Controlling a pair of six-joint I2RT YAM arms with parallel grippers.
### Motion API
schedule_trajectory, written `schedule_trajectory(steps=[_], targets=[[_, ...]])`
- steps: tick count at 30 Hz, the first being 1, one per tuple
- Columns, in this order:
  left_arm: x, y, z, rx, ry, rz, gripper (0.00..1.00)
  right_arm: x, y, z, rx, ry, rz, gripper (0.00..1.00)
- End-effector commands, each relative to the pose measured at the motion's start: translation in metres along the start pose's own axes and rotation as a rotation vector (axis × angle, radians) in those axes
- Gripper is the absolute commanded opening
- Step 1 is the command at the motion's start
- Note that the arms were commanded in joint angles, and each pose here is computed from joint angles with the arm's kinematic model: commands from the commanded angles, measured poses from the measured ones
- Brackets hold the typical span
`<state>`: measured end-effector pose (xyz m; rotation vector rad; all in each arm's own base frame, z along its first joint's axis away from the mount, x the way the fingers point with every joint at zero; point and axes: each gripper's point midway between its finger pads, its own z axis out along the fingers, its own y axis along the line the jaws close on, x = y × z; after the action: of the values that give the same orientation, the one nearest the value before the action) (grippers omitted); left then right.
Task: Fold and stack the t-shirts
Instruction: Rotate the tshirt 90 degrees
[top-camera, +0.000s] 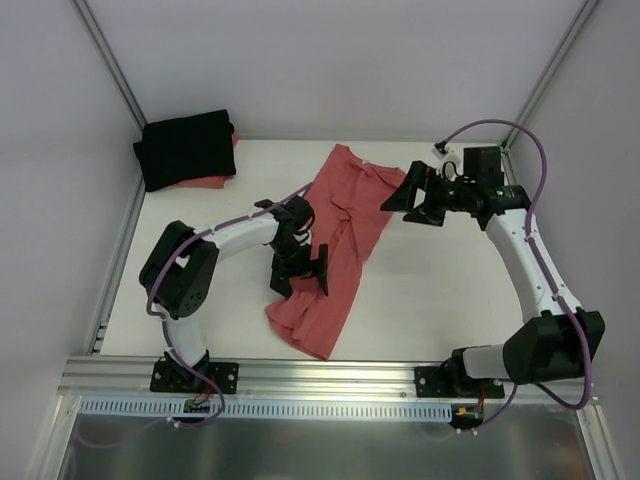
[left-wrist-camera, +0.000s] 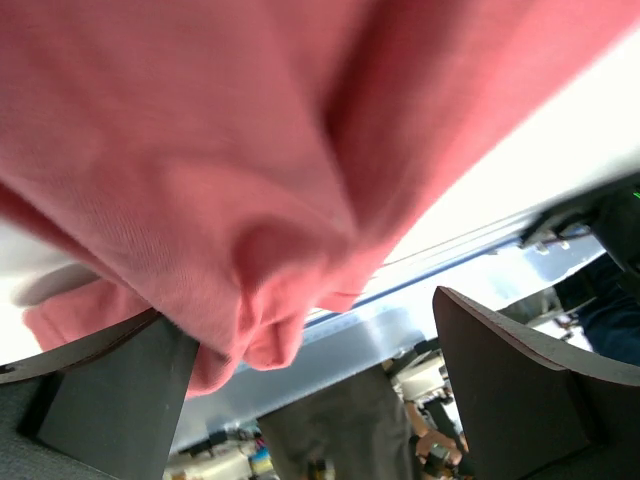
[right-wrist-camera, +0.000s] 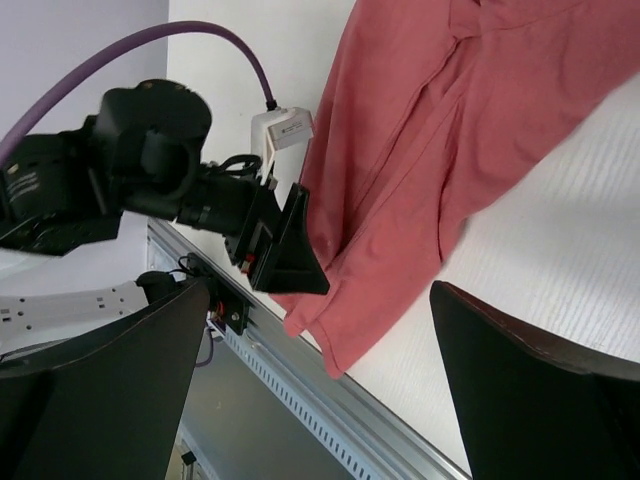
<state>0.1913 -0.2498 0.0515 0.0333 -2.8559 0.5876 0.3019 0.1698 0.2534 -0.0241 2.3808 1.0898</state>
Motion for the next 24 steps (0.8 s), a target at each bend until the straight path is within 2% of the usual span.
schedule_trajectory(steps=[1,7,10,11,17,24], targets=[[-0.004,-0.036,-0.017,0.037,-0.074,0.004,0.99,-0.007,-0.006,-0.001,0.03,-0.04,-0.039,0.99],[-0.032,-0.05,-0.118,0.023,-0.538,0.102,0.99,-0.032,-0.068,0.071,0.132,0.105,0.075,1.0],[-0.032,-0.039,-0.15,-0.036,-0.648,0.093,0.99,-0.059,-0.079,0.102,0.128,0.116,0.115,1.0],[-0.032,-0.035,-0.156,-0.055,-0.669,0.089,0.99,-0.055,-0.102,0.125,0.147,0.159,0.165,0.99],[-0.019,-0.022,-0.168,-0.072,-0.71,0.084,0.99,-0.07,-0.142,0.186,0.148,0.201,0.253,1.0],[-0.014,-0.02,-0.17,-0.076,-0.702,0.081,0.99,-0.084,-0.16,0.211,0.169,0.164,0.277,0.99]])
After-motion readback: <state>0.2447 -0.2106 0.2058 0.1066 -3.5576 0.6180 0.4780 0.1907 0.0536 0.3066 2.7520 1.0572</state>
